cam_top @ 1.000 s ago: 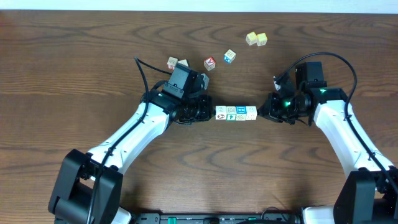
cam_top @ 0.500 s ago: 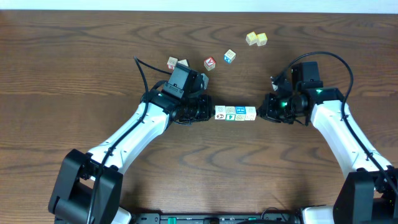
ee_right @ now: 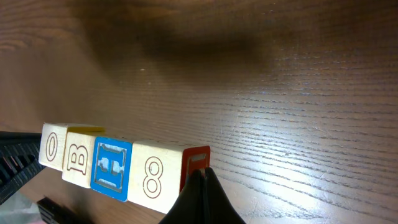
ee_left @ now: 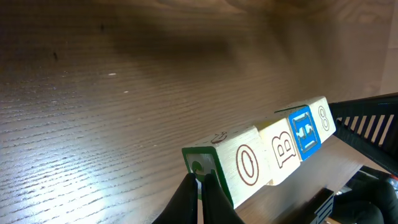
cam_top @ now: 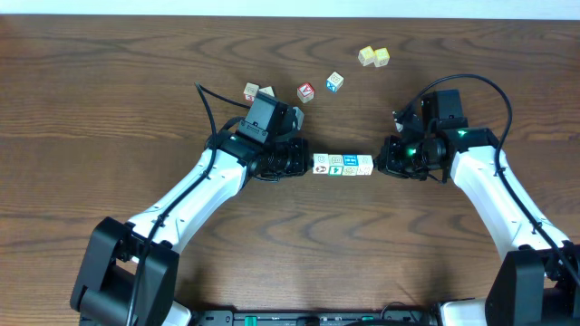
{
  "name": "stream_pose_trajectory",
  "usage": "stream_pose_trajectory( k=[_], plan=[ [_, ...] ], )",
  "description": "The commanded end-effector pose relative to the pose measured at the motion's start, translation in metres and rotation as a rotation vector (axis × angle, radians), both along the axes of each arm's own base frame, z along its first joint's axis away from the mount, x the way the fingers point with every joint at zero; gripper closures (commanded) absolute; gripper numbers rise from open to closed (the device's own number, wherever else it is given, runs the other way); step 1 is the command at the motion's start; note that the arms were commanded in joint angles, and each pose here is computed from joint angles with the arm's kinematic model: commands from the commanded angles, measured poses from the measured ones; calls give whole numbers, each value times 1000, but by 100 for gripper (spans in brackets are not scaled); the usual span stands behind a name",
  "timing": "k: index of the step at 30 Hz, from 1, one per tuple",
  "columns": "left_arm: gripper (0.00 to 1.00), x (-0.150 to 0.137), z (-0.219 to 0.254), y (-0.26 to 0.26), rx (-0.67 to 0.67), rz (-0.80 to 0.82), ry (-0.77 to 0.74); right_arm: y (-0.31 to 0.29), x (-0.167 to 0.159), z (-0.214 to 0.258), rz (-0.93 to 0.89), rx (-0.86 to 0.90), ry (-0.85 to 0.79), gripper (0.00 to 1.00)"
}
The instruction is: Lift 4 blocks
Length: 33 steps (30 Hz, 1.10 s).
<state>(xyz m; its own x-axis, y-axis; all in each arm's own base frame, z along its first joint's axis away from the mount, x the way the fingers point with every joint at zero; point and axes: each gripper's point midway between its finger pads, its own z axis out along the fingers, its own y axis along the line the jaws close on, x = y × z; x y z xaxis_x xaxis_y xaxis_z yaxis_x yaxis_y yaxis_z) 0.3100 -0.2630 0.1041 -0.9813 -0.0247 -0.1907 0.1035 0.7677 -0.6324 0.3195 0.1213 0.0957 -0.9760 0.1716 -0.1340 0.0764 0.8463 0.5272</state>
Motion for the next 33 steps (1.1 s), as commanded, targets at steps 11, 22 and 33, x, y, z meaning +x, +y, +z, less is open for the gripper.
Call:
stream_pose_trajectory(
  k=[11, 22, 33],
  plan=[
    [93, -21, 21, -28, -122, -104, 21, 52, -12, 34, 122, 213, -11, 99],
    [93, -20, 21, -28, -117, -100, 19, 52, -11, 34, 122, 213, -14, 99],
    [93, -18, 20, -27, -108, -94, 14, 53, -9, 25, 121, 212, 5, 99]
  ],
)
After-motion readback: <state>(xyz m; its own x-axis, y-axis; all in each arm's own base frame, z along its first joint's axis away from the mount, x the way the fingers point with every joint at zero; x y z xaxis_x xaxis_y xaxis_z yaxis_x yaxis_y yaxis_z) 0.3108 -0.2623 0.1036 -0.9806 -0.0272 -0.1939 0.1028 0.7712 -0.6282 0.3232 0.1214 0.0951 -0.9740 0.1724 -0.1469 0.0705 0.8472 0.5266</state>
